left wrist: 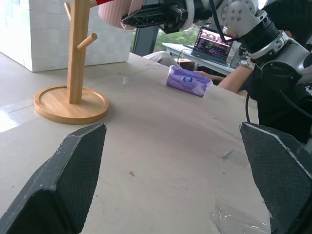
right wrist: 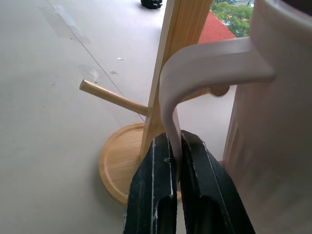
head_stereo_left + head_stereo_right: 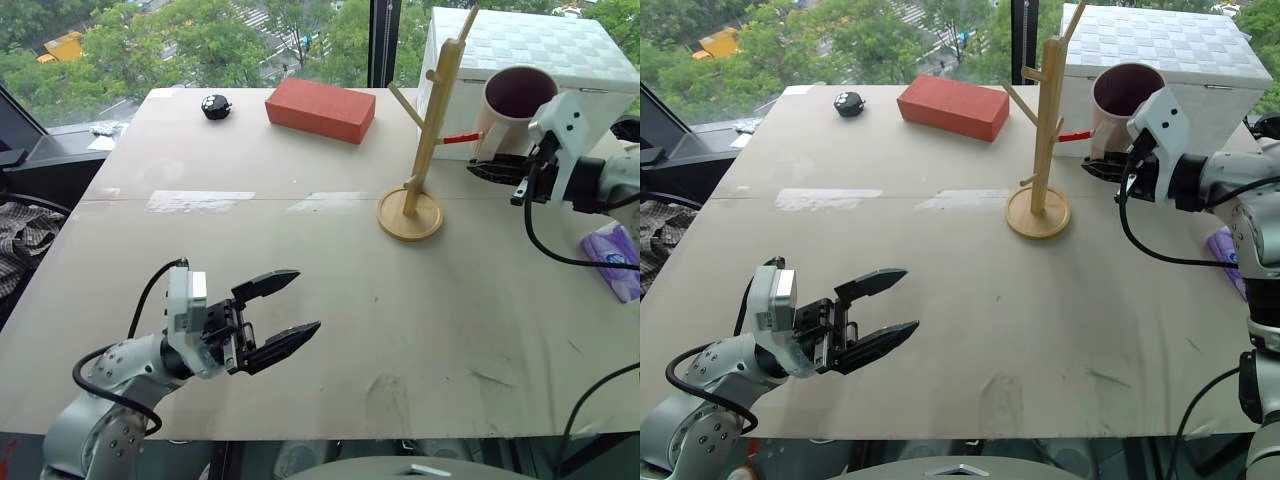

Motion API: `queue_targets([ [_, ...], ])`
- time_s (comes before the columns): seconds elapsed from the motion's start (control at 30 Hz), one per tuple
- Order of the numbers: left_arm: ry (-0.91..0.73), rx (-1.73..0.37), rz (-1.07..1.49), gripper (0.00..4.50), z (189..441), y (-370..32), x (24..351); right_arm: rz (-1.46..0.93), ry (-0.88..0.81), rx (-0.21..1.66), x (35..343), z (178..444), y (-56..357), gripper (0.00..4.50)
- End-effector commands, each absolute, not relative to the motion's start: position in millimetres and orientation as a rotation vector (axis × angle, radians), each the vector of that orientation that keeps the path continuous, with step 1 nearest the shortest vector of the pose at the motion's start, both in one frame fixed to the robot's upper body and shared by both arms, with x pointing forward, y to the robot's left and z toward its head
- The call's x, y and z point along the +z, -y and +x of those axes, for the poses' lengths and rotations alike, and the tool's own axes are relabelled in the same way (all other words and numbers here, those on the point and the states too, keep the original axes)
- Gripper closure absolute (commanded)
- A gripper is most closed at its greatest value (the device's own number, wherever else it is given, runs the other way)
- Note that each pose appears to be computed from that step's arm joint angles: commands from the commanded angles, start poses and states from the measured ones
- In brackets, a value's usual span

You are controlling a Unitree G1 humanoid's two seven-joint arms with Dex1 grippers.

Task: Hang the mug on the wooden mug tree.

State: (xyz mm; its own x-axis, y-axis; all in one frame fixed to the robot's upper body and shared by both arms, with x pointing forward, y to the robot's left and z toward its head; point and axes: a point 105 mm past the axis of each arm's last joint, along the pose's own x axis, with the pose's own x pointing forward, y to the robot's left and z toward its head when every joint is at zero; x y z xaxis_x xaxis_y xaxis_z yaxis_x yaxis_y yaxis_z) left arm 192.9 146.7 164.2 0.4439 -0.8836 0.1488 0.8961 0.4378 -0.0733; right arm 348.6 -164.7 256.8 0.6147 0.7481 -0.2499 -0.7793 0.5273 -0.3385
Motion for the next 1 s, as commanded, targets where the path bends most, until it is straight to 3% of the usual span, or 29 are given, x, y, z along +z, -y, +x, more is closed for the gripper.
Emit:
queue_targets([
  [0.03,0.168,-1.083,-0.14,0.0,184.0,-139.0,181.9,-0.503,-0.064,0.93,270.9,351.1,156.4,4.42],
  [0.3,0.193,-0.964,-0.133,0.0,180.8,-140.4,187.2,-0.578,-0.095,0.923,255.7,380.1,134.6,4.42],
  [0.4,0.203,-0.919,-0.144,0.0,182.2,-144.0,187.4,-0.571,-0.098,0.921,252.3,386.2,132.6,3.51],
  [0.57,0.211,-0.842,-0.168,0.0,186.1,-148.5,190.1,-0.507,-0.021,0.875,261.9,379.8,141.8,1.41],
  [0.77,0.141,-0.802,-0.152,0.0,189.6,-152.4,183.0,-0.436,0.074,0.908,264.9,343.0,163.7,1.41],
  [1.0,0.056,-0.778,-0.137,0.0,199.7,-164.4,172.6,-0.33,0.024,0.792,226.5,305.0,201.6,1.41],
])
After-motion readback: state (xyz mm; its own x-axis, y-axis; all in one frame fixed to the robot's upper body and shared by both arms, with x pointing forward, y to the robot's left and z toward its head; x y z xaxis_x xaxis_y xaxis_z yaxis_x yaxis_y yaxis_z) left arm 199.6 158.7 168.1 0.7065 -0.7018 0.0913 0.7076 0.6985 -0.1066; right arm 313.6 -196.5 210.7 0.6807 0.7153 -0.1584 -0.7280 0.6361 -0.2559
